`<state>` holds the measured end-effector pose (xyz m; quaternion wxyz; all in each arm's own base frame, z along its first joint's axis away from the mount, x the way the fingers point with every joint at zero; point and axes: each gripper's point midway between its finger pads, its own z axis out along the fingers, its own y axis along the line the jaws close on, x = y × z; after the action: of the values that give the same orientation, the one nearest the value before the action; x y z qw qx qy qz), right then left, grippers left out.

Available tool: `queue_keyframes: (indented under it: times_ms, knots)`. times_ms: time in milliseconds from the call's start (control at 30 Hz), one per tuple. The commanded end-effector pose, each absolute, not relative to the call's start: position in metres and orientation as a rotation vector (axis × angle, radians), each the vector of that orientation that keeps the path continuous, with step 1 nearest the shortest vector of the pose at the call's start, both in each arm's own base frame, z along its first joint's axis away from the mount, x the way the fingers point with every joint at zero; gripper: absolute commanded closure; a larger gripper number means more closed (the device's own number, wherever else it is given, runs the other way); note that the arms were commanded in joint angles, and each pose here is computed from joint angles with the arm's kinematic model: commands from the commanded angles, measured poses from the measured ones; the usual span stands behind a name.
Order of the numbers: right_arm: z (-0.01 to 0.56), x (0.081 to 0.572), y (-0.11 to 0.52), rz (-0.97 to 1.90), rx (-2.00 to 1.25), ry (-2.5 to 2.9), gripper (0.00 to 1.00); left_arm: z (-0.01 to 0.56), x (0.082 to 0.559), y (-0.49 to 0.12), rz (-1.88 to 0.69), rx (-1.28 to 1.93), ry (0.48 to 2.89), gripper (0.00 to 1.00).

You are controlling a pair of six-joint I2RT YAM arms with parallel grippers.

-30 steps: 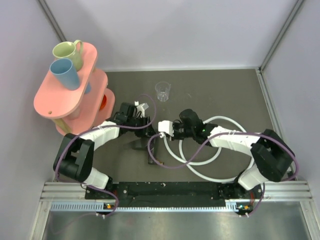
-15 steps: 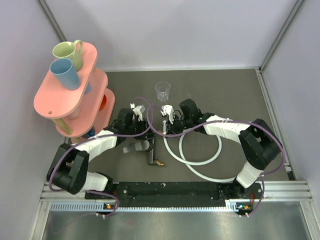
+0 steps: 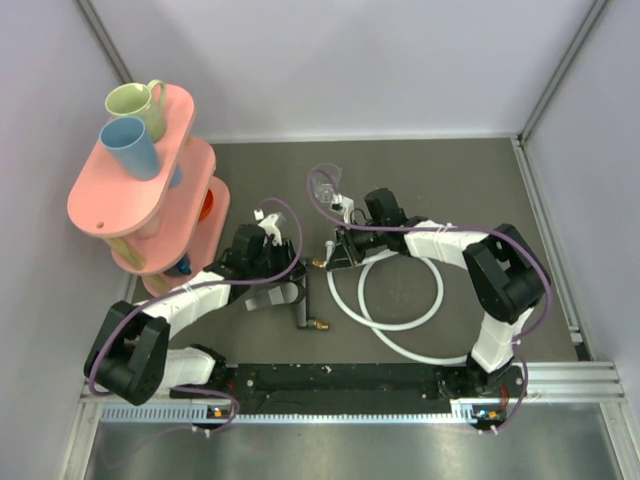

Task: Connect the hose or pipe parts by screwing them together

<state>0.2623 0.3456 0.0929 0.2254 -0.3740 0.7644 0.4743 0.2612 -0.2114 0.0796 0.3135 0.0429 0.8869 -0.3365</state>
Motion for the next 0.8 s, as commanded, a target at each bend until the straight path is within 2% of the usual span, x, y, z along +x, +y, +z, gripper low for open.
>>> queue_keyframes:
  times_ms: [0,33,133,233,267,300,467,633,767]
  knots:
    - [0.124,0.286,0.359,1.272,-0.919,2.007,0.89,0.159,0.265,-0.259,-1.153,0.274,2.084,1.0]
    - [0.12,0.284,0.354,1.245,-0.947,1.99,0.77,0.157,0.267,-0.257,-1.134,0.281,2.094,1.0]
    - [0.127,0.287,0.341,1.111,-0.98,1.922,0.67,0.153,0.27,-0.253,-1.127,0.273,2.137,1.0]
    - [0.138,0.291,0.331,1.001,-1.039,1.853,0.46,0.153,0.271,-0.249,-1.156,0.263,2.166,1.0]
    - [0.137,0.288,0.327,0.983,-1.059,1.86,0.35,0.154,0.272,-0.25,-1.161,0.269,2.172,1.0]
    - [0.143,0.287,0.326,0.969,-1.081,1.837,0.01,0.151,0.271,-0.248,-1.154,0.272,2.193,1.0]
    - [0.163,0.293,0.316,0.845,-1.155,1.725,0.01,0.155,0.271,-0.249,-1.185,0.303,2.215,1.0]
    - [0.208,0.298,0.314,0.754,-1.183,1.541,0.01,0.148,0.271,-0.247,-1.182,0.3,2.27,1.0]
    - [0.246,0.316,0.3,0.625,-0.982,1.42,0.01,0.145,0.273,-0.248,-1.184,0.303,2.285,1.0]
